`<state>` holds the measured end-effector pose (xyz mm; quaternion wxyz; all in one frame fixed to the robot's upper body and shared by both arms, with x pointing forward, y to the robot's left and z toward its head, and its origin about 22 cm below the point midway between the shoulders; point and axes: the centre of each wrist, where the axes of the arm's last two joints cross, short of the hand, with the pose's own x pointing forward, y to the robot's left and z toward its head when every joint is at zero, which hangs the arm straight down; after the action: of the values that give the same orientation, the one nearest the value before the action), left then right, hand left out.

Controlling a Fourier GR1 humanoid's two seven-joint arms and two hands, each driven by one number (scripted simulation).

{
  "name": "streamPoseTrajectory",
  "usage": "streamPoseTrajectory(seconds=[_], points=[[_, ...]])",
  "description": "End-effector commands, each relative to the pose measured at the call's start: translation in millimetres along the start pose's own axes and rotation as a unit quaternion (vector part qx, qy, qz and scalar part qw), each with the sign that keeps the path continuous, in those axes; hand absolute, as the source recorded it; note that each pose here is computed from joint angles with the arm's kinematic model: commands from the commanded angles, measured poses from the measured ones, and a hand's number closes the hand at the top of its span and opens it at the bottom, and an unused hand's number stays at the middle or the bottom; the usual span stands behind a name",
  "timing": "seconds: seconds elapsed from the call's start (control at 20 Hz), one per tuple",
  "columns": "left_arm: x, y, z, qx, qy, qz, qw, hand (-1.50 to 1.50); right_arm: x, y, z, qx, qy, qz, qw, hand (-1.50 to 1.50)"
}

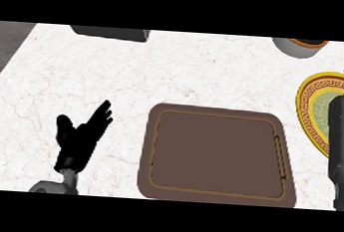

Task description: Pick the can from the tray and place it in the plate

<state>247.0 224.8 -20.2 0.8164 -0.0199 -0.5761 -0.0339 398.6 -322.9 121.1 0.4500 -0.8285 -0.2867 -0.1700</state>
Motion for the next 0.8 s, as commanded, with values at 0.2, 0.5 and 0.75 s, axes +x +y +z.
streamPoseTrajectory(seconds=[0.2,0.5,0.75], points=[[-2.9,-9.0,-2.4,0.008,0.007,0.014,0.9998,0.0,-45.5,19.2,-4.0,-0.077,0.146,-0.028,0.986,1.5],[-6.6,8.3,5.4,0.02,0.015,0.007,0.9997,0.0,-84.0,37.4,-18.9,-0.097,0.151,-0.025,0.983,1.5],[-11.3,9.5,7.7,0.022,0.011,0.014,0.9996,0.0,-112.7,49.5,-20.7,-0.049,0.252,0.004,0.967,1.5]])
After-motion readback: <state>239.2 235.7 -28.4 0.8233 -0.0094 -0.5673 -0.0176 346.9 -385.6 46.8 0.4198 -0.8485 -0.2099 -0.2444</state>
